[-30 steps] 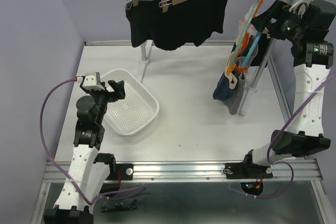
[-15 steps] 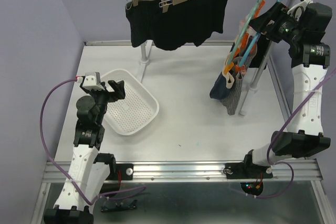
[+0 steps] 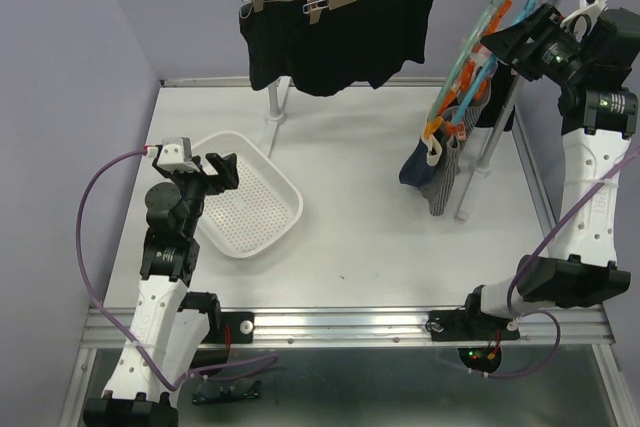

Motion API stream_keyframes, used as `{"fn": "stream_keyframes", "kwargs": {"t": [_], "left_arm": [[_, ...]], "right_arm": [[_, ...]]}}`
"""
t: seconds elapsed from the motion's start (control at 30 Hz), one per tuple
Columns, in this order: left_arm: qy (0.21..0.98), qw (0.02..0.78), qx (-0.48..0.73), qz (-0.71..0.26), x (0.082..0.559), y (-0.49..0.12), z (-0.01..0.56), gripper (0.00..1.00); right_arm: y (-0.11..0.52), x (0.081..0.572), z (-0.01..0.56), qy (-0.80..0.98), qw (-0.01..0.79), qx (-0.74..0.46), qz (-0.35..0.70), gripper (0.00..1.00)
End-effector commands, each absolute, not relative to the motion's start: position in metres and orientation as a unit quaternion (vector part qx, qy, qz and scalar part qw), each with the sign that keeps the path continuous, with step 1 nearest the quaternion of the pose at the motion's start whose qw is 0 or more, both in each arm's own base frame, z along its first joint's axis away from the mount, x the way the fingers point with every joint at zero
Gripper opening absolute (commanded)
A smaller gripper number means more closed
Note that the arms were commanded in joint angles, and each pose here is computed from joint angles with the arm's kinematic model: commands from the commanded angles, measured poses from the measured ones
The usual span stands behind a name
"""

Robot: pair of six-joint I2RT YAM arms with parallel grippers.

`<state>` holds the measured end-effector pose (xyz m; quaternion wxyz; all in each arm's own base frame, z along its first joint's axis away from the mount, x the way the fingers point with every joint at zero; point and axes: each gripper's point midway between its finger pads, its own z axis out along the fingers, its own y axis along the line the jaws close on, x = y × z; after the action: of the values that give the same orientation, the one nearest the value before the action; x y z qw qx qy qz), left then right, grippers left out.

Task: Remove the underwear clipped to the hanger
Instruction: Pick up the hanger from the clothesline.

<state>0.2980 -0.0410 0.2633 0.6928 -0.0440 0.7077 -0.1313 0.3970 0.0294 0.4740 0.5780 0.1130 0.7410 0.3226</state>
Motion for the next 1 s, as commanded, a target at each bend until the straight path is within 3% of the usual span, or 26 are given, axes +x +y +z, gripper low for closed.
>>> {"fn": "stream_keyframes", "kwargs": {"t": [0.0,0.33,0.97], "left_arm": [[0.681,0.718,-0.036,-0.139,0.298,-0.043,0.287,0.97],[0.681,0.718,-0.035,-0.140,0.298,-0.044,0.288,0.97],[0.681,0.717,-0.033,-0.140,0.298,-0.044,0.287,0.97]], "right_arm": [[0.035,0.391,0.493,0.717,0.595,0.097,0.350,0.65],[0.038,0.394,0.485,0.715,0.572,0.104,0.389,0.49],[0.039,0.378,0.505,0.683,0.554,0.091,0.467,0.03]]}}
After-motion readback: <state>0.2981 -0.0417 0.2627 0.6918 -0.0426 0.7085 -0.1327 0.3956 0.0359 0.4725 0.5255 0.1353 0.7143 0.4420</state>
